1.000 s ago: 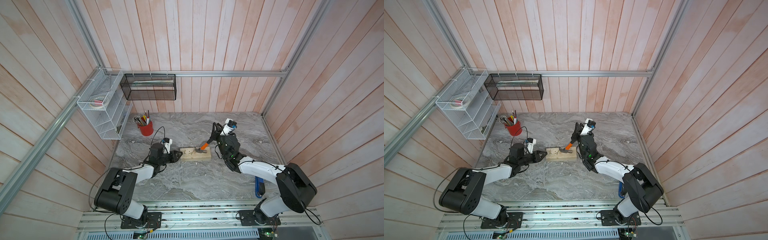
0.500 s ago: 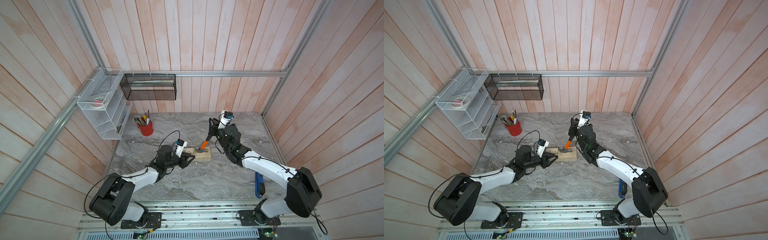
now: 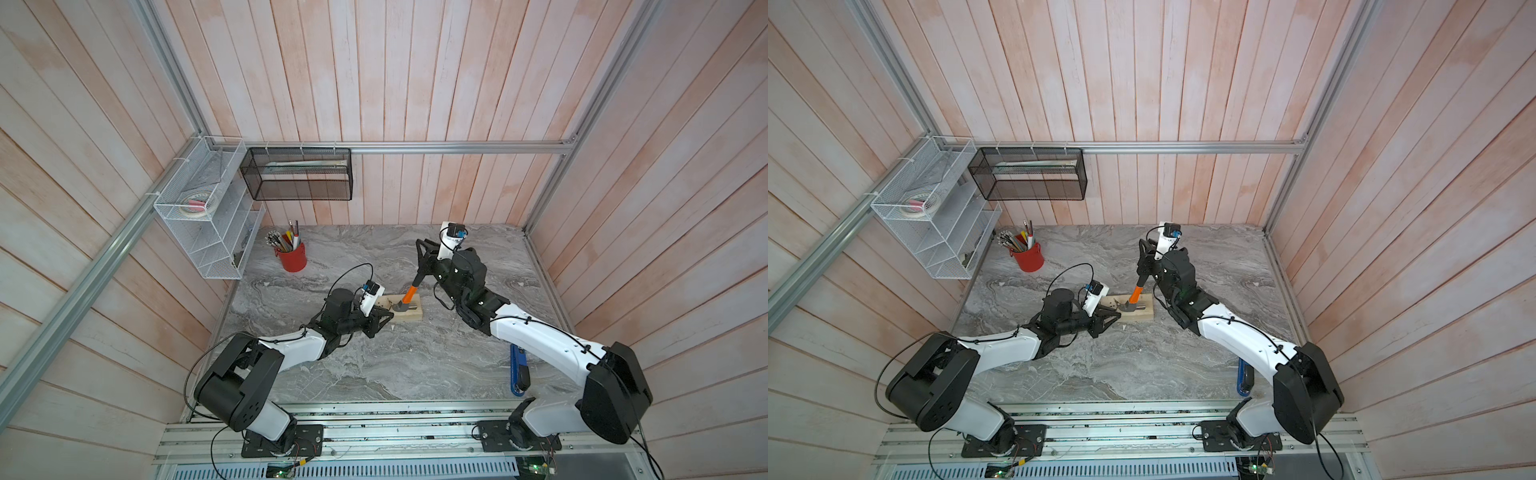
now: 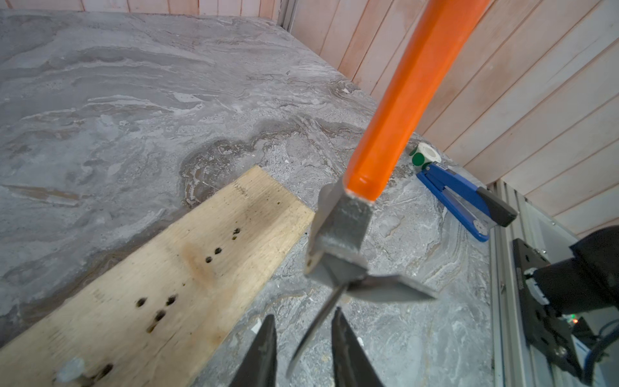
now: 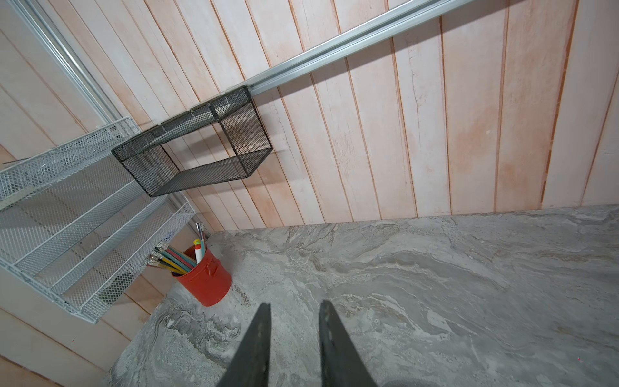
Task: Use a claw hammer to pull out a nail
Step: Pick up the nail with the hammer.
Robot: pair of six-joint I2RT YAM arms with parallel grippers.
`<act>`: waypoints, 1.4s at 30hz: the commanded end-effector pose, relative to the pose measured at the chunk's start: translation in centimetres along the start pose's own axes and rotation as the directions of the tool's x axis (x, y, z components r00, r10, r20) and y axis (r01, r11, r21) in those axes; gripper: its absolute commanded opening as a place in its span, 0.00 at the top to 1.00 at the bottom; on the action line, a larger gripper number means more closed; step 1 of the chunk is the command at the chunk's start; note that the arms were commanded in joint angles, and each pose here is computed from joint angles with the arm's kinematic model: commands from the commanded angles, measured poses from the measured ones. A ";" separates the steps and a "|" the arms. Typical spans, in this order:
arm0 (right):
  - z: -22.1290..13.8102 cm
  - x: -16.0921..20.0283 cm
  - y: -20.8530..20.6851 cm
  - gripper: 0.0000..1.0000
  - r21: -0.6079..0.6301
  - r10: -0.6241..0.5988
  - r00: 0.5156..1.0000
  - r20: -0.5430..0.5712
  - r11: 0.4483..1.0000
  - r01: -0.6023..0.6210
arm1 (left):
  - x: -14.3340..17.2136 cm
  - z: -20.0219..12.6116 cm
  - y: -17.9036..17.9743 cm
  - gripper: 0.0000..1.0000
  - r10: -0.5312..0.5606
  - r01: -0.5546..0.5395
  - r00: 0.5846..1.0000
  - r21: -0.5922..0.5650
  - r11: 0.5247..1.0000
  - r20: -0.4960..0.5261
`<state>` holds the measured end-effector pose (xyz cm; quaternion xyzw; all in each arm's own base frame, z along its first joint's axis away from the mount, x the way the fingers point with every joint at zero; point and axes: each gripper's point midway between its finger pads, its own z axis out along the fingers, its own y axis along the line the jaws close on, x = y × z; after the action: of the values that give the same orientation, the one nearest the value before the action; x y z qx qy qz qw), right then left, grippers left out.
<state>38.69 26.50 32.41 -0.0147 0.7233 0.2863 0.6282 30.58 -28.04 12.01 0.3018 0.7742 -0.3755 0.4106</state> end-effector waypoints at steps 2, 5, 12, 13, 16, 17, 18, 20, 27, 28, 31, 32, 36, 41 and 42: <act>-1.0 -3.1 1.9 1.00 -0.070 0.053 0.996 0.077 0.996 -0.047 | -0.8 0.2 -0.2 0.87 0.036 -0.037 0.999 0.010 0.999 0.031; -0.7 -2.8 1.5 1.00 -0.049 0.036 0.997 0.074 0.998 -0.033 | -0.9 0.0 -0.4 0.98 0.036 -0.036 0.999 0.013 0.999 0.040; -0.8 -2.8 -0.5 1.00 -0.006 0.048 0.994 0.095 0.999 -0.047 | -0.5 -0.7 -0.4 1.00 0.014 -0.014 0.999 0.000 1.000 0.038; -0.9 -2.7 -0.6 1.00 -0.010 0.052 0.994 0.095 0.999 -0.051 | -0.5 -0.8 -0.5 1.00 0.007 -0.007 0.999 0.006 1.000 0.039; -1.1 -2.6 0.0 1.00 -0.048 0.000 0.996 0.091 0.999 0.004 | -0.7 -1.1 -0.7 1.00 -0.004 0.003 0.999 0.028 1.000 0.049; -1.3 -2.4 0.6 1.00 -0.080 -0.026 0.996 0.087 0.996 0.033 | -0.8 -1.2 -0.6 1.00 -0.013 0.012 0.999 0.031 0.999 0.049; -1.3 -2.0 1.0 1.00 -0.104 -0.060 0.996 0.073 0.992 0.067 | -0.9 -1.3 -0.7 1.00 -0.021 0.019 0.999 0.033 0.999 0.048; -1.3 -1.3 1.5 1.00 -0.113 -0.149 0.987 0.054 0.982 0.154 | -1.3 -1.4 -0.6 1.00 -0.038 0.037 0.999 0.033 0.999 0.039; -1.3 -0.1 1.9 1.00 -0.076 -0.301 0.951 0.073 0.949 0.307 | -2.3 -1.0 -1.4 1.00 -0.117 0.117 0.993 0.086 0.989 -0.001; -1.2 -0.1 2.0 1.00 -0.063 -0.316 0.946 0.077 0.945 0.321 | -2.3 -0.9 -1.3 1.00 -0.134 0.135 0.991 0.082 0.987 -0.016; -1.1 0.1 2.6 1.00 -0.035 -0.348 0.933 0.092 0.935 0.353 | -2.6 -0.9 -1.4 1.00 -0.176 0.178 0.984 0.081 0.981 -0.034; -1.1 0.3 2.9 1.00 -0.028 -0.363 0.926 0.099 0.929 0.368 | -2.7 -0.9 -1.6 1.00 -0.185 0.187 0.982 0.086 0.979 -0.032; -0.9 0.9 3.8 1.00 -0.011 -0.409 0.906 0.111 0.911 0.413 | -3.5 -1.2 -1.8 1.00 -0.232 0.233 0.972 0.088 0.968 -0.024; -0.5 1.4 4.1 1.00 -0.026 -0.406 0.906 0.120 0.911 0.411 | -4.3 -1.4 -1.7 1.00 -0.287 0.286 0.958 0.113 0.952 -0.008; -0.5 1.4 4.2 1.00 -0.028 -0.405 0.906 0.122 0.911 0.411 | -4.4 -1.5 -1.5 1.00 -0.302 0.301 0.953 0.116 0.947 -0.005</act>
<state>35.56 31.17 33.28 -0.1726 0.6582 0.2132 0.7011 27.83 -28.34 11.81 0.2516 0.8109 -0.4435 0.2871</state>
